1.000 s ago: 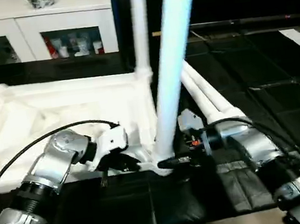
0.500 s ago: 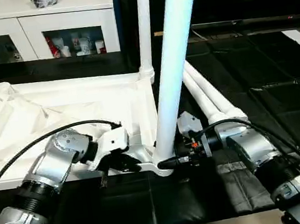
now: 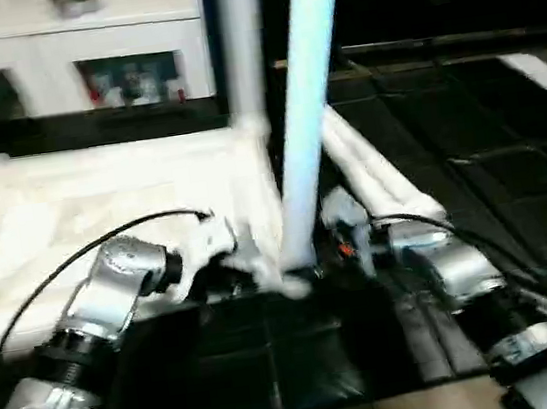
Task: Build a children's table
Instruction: Rotate leg to tighten
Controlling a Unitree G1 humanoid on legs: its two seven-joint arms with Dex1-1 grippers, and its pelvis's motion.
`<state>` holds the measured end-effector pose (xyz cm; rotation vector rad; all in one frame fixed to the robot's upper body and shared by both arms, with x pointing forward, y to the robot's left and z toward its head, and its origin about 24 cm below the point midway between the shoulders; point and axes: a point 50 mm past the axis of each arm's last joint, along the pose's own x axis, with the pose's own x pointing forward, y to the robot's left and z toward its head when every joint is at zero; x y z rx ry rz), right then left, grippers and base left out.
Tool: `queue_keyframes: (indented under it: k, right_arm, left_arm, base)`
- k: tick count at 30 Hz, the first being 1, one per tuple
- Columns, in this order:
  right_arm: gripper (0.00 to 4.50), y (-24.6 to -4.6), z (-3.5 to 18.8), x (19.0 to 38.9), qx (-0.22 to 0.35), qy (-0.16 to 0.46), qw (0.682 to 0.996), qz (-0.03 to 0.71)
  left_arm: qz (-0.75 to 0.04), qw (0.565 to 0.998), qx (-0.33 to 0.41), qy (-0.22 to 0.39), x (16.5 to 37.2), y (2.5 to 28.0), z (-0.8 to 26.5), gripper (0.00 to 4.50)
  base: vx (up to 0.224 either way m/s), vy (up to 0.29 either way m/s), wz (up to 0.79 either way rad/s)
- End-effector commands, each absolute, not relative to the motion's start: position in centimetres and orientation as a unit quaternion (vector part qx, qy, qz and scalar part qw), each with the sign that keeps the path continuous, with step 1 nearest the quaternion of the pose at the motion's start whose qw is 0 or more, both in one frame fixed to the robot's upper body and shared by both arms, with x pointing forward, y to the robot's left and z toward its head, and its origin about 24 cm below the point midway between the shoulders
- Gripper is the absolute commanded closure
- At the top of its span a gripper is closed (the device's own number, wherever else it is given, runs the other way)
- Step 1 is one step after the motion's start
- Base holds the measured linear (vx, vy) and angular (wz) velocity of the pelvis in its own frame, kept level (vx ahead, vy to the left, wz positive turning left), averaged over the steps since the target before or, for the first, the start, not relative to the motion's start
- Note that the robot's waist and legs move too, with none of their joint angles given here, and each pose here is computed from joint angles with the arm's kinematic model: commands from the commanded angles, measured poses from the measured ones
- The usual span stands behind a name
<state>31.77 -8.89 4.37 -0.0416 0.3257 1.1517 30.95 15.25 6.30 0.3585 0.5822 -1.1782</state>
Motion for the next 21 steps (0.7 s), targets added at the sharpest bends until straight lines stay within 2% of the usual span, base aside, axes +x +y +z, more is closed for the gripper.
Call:
queue_keyframes:
  k: [1,4,6,12,13,15,18,19,21]
  right_arm:
    - [1.78,-6.3,3.7,31.5,0.007,0.170,0.832,0.528]
    - [1.78,-4.3,3.9,32.2,0.031,0.177,0.859,0.479]
    - [1.78,-3.7,3.9,32.5,0.023,0.184,0.868,0.461]
    - [1.78,-3.3,3.8,32.6,-0.003,0.187,0.873,0.451]
    - [1.43,-3.3,3.8,32.6,-0.003,0.187,0.873,0.451]
    - [1.08,-3.4,4.0,32.7,0.003,0.178,0.873,0.453]
    - [1.03,-4.0,4.1,32.7,0.015,0.171,0.872,0.459]
    - [0.72,-4.3,4.1,32.7,0.014,0.168,0.872,0.461]
    - [0.64,-5.4,4.2,32.4,0.000,0.155,0.862,0.483]
  left_arm:
    - [-0.500,0.827,0.123,0.227,31.8,13.7,8.1,4.50]
    - [-0.448,0.859,0.100,0.227,32.0,12.9,8.3,4.50]
    - [-0.424,0.872,0.094,0.226,32.0,12.2,8.3,4.50]
    - [-0.411,0.877,0.096,0.227,32.0,11.3,8.3,4.50]
    - [-0.411,0.877,0.096,0.227,32.0,11.3,8.3,4.50]
    - [-0.411,0.875,0.106,0.232,31.9,11.2,8.4,4.50]
    - [-0.423,0.868,0.121,0.232,31.7,11.4,8.3,4.50]
    - [-0.426,0.866,0.128,0.229,31.7,11.6,8.2,4.50]
    - [-0.440,0.856,0.146,0.228,31.8,12.2,8.1,4.50]
  base:
    - [0.000,0.000,0.00]
    - [0.000,0.000,0.00]
    - [0.000,0.000,0.00]
    - [0.000,0.000,0.00]
    - [0.000,0.000,0.00]
    - [0.000,0.000,0.00]
    - [0.000,0.000,0.00]
    - [0.000,0.000,0.00]
    - [0.000,0.000,0.00]
